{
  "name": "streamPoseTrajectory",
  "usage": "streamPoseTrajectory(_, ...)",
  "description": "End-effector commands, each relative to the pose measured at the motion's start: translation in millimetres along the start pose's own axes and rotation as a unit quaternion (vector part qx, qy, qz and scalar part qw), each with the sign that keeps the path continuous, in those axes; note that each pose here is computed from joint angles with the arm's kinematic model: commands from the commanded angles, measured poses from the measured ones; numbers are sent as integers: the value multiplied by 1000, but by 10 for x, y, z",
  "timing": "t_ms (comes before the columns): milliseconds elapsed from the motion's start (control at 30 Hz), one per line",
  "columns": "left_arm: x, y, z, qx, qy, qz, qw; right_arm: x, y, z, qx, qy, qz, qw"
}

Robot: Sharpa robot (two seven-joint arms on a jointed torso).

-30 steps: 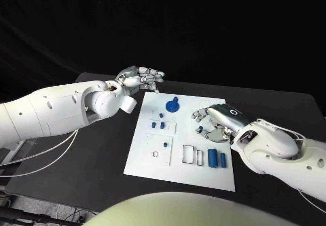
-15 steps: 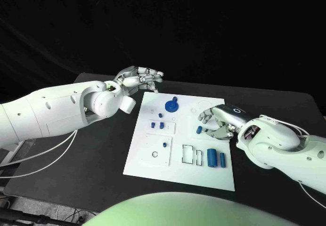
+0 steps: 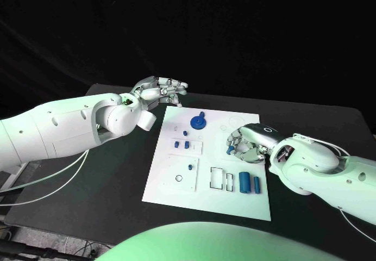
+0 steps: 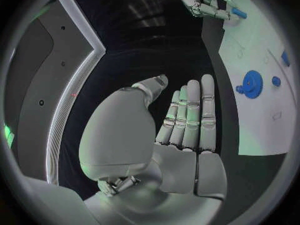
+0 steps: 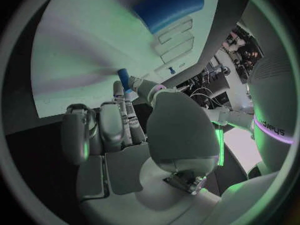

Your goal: Assemble the parts on the task board

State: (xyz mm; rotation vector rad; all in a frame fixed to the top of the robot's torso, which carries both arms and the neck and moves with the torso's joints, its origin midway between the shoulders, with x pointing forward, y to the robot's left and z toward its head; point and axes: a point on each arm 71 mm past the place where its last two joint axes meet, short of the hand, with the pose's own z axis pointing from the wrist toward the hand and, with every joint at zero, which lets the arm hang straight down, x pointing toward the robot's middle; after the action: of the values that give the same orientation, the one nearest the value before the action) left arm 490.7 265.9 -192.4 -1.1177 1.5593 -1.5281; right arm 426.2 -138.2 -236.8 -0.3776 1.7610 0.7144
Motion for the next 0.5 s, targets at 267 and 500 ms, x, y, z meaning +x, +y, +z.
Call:
streamPoseTrajectory(267, 17, -9, 0, 2, 8, -6, 1000, 54, 25, 21, -7, 17, -1, 1000)
streamPoseTrajectory(500, 17, -8, -2, 1, 8, -6, 1000, 83, 15, 34, -5, 20, -1, 1000)
